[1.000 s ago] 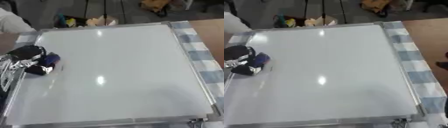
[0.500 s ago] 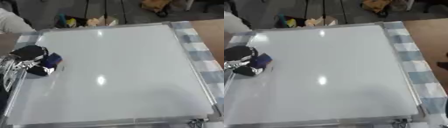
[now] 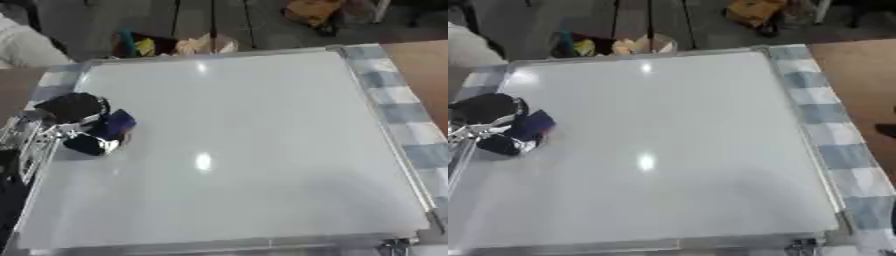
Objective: Wipe the whiteboard clean with a brush.
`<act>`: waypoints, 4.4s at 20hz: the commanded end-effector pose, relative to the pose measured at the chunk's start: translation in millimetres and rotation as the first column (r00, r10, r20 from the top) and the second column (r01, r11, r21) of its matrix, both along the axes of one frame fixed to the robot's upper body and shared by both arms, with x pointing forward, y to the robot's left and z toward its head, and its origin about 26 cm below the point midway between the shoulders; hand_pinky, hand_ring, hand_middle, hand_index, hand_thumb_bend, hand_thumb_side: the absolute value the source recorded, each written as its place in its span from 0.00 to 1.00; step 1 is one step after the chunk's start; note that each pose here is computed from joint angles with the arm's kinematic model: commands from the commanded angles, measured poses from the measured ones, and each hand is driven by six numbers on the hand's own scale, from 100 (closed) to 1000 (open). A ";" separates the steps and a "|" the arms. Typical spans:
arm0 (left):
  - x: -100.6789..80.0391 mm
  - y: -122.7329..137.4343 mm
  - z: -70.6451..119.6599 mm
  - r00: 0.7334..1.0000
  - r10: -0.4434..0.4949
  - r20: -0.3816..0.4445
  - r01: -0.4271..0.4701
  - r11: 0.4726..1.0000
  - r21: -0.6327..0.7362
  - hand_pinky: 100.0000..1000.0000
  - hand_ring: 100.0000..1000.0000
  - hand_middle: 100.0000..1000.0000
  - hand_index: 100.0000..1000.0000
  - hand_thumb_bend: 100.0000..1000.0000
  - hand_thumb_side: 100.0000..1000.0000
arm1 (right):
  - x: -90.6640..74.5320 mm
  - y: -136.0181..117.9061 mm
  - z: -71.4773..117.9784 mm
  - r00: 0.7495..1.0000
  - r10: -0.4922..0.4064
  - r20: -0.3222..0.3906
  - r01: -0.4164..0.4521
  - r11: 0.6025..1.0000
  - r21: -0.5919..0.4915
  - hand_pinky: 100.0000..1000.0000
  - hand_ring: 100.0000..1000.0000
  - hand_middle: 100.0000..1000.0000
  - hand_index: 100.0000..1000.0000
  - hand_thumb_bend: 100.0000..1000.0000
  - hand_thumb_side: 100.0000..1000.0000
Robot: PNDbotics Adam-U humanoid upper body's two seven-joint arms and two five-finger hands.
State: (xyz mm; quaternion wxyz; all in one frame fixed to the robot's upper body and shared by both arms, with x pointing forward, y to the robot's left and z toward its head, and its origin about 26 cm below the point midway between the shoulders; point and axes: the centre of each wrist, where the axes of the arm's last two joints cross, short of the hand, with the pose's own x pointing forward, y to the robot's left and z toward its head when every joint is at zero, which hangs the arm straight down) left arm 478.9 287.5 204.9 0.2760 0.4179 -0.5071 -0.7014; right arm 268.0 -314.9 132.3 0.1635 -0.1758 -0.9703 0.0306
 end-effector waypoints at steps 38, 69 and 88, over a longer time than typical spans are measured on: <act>-12.8 -55.6 -1.8 0.970 -0.226 -0.094 0.234 0.969 0.085 0.28 0.45 0.28 0.17 0.00 0.61 | -1.9 -1.7 7.8 0.999 0.002 0.034 -0.002 1.000 -0.007 0.69 0.84 0.59 0.79 0.00 0.79; -7.5 31.5 -12.8 0.989 0.073 -0.126 -0.074 0.997 -0.003 0.28 0.45 0.28 0.18 0.00 0.65 | -4.0 -1.8 3.8 0.999 -0.011 0.032 0.011 1.000 -0.009 0.69 0.84 0.58 0.79 0.00 0.79; -11.5 65.3 -14.4 0.974 0.214 -0.076 -0.220 0.972 -0.084 0.27 0.44 0.28 0.18 0.00 0.59 | -3.8 -1.1 3.7 0.999 -0.010 0.031 0.010 1.000 -0.014 0.68 0.84 0.58 0.79 0.00 0.79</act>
